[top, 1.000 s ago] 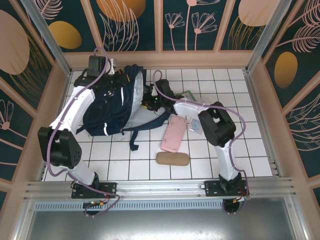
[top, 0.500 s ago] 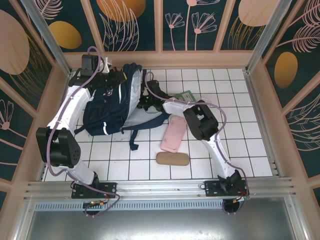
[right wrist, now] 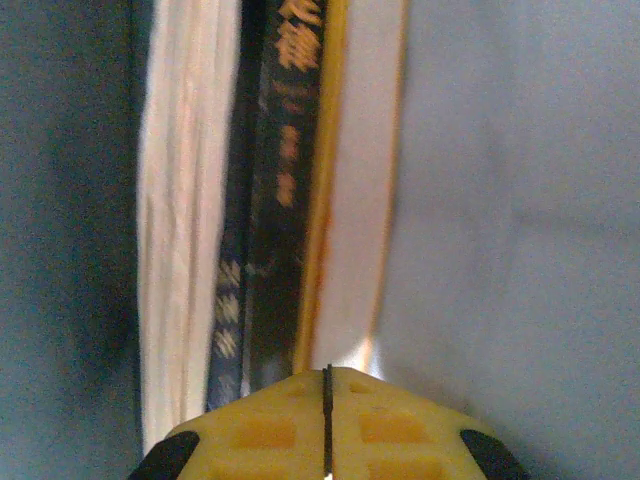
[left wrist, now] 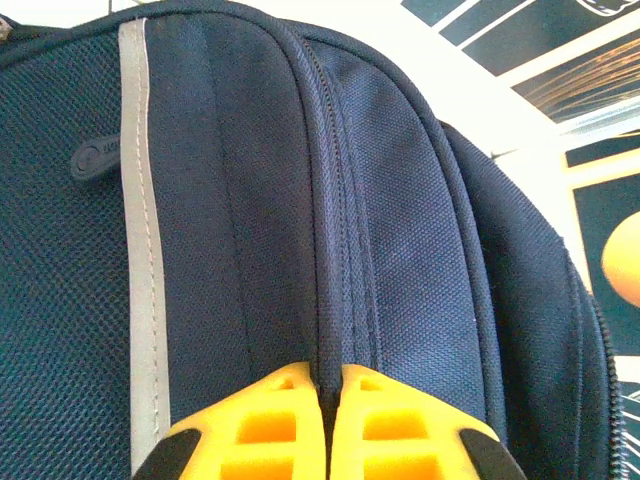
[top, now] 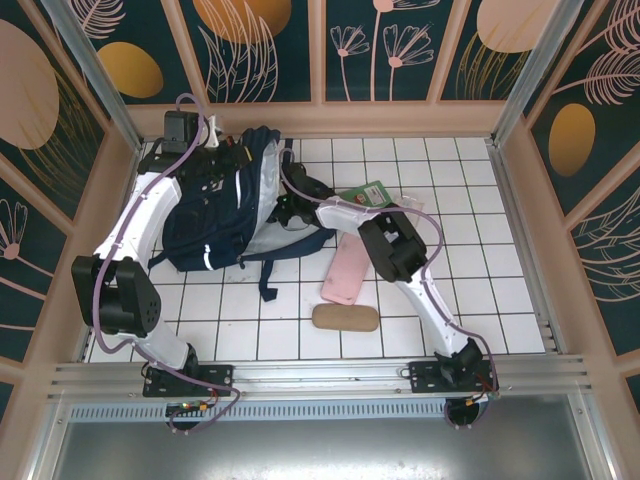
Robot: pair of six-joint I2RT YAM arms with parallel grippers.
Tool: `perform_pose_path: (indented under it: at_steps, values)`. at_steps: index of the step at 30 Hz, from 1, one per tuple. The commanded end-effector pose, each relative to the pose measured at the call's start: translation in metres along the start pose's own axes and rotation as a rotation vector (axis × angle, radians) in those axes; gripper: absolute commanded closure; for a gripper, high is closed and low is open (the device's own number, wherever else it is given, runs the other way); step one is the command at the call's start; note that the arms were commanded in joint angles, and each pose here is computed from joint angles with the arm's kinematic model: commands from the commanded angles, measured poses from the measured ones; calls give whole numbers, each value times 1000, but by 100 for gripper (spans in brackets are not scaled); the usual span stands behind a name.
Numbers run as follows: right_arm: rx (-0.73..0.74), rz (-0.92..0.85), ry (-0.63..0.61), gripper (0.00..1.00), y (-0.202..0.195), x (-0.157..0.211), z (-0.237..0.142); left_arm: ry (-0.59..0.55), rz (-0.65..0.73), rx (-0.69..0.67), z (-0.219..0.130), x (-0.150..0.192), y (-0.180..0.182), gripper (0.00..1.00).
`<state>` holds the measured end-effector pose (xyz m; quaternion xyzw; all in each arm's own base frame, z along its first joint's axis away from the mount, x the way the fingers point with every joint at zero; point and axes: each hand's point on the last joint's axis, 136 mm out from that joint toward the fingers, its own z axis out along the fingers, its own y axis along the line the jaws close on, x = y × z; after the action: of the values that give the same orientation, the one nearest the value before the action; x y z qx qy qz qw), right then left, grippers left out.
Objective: Pack the student bag
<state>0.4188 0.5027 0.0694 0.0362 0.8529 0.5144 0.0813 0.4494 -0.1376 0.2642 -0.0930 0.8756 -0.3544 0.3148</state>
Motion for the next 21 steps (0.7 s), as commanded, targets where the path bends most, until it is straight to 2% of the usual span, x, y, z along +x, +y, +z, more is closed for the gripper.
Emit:
perform_pose_path:
  at_steps: [1, 8, 14, 15, 16, 19, 21]
  values:
    - [-3, -103, -78, 89, 39, -14, -46, -102, 86, -106, -16, -16, 13, 100]
    - [123, -140, -163, 89, 19, -10, -110, -122, 104, -283, -15, -8, 56, 100]
    - [237, -134, -254, 89, -14, -7, -173, -109, 101, -331, -10, 2, 74, 99]
    - [254, -132, -270, 89, -19, -8, -182, -102, 101, -315, -8, 4, 73, 88]
    - [276, -127, -294, 89, -26, -11, -194, -90, 96, -291, -6, 7, 70, 82]
    - [346, -111, -360, 88, -49, -23, -226, -69, 72, -216, -2, 13, 59, 77]
    - [401, -98, -398, 88, -67, -35, -247, -67, 45, -168, -2, 15, 51, 63]
